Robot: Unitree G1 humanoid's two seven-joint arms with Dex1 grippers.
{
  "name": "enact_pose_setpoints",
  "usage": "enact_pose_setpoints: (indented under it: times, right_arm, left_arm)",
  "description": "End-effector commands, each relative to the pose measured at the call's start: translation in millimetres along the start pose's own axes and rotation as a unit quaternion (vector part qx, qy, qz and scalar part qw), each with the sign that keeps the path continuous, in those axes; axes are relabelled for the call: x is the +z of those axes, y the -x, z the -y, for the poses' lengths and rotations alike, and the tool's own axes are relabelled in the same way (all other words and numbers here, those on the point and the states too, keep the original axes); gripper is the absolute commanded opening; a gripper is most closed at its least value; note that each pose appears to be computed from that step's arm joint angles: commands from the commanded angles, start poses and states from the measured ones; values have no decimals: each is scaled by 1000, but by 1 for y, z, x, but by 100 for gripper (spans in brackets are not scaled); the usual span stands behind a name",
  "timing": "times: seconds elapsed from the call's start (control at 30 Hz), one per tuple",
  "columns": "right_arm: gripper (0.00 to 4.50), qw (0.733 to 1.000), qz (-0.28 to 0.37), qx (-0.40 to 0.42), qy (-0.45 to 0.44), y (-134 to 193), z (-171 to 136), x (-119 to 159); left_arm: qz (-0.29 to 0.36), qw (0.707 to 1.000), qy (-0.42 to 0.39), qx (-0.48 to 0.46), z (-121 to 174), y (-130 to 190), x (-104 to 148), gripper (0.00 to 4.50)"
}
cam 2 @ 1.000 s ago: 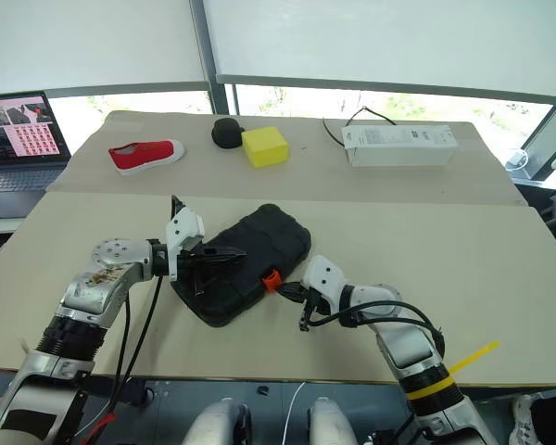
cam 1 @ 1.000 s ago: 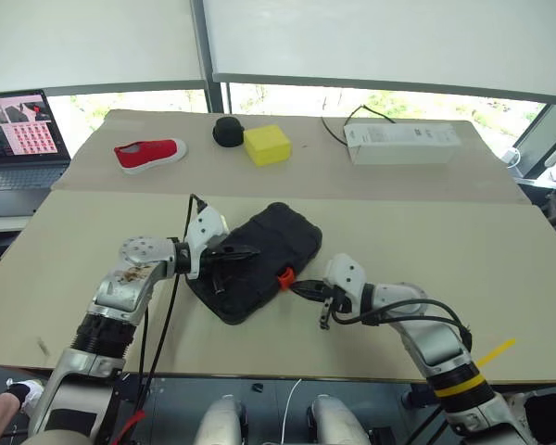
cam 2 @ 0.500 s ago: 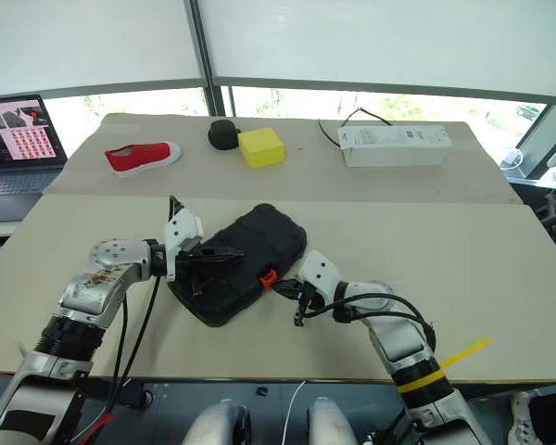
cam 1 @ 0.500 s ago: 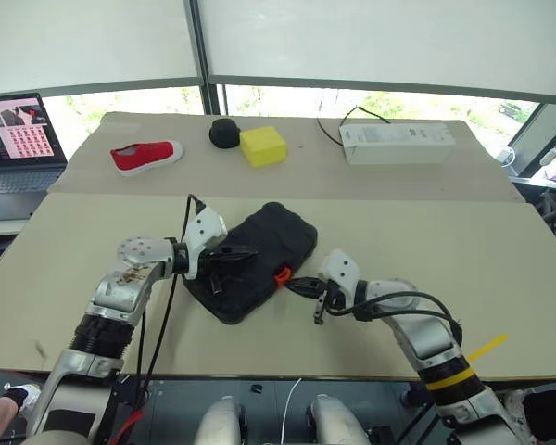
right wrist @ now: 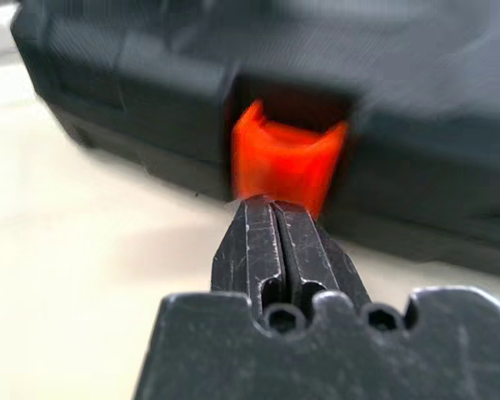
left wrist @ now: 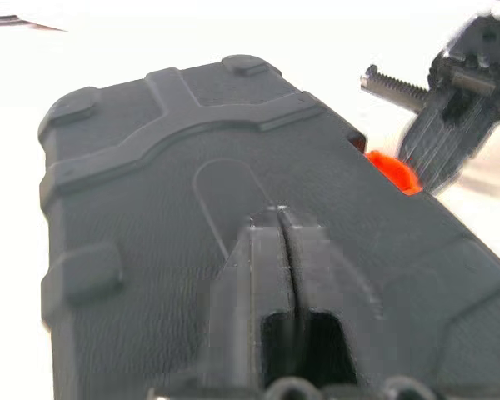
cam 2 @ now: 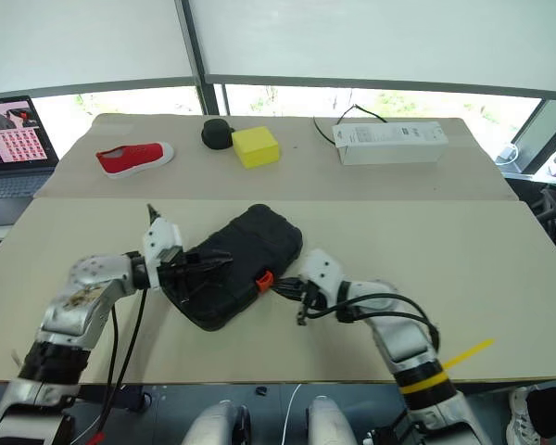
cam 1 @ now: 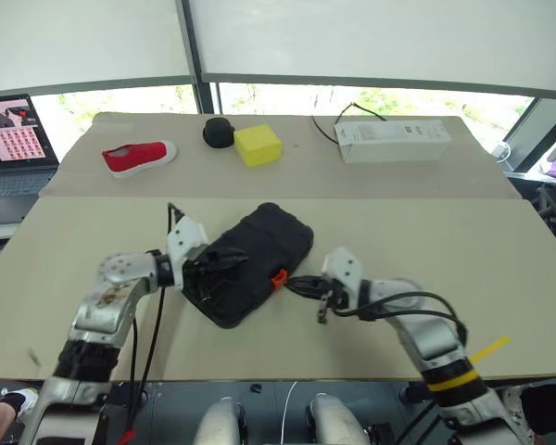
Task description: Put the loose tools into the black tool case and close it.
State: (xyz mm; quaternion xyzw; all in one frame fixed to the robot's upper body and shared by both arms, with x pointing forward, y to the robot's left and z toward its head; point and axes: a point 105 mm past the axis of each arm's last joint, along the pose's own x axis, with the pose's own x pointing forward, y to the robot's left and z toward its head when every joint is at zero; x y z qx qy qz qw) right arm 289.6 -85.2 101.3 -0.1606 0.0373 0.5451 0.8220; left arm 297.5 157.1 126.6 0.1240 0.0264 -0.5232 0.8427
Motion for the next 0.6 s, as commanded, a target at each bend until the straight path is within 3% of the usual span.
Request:
enact_pose_setpoints:
  times: [0.03,0.13,0.23,0.3,0.4,0.6]
  right_arm:
    - [178,999,3,-18,39,43,7,2]
    - [288,997,-3,-46,58,72,18,-2]
    - [380,994,-2,-47,99,92,23,-3]
    - [441,993,-20,-59,102,106,26,-9]
    - [441,991,-48,-75,105,122,30,-21]
    - [441,986,-44,-106,120,123,42,-23]
  left_arm:
    - [-3,999,-8,54,-1,49,0,217]
    - [-41,994,10,97,3,85,-10,330]
    - [-103,983,-23,153,4,114,-25,431]
    - [-122,973,-10,198,8,138,-38,450]
    - [-147,955,-20,256,13,162,-49,450]
    - [-143,947,-28,286,12,165,-54,450]
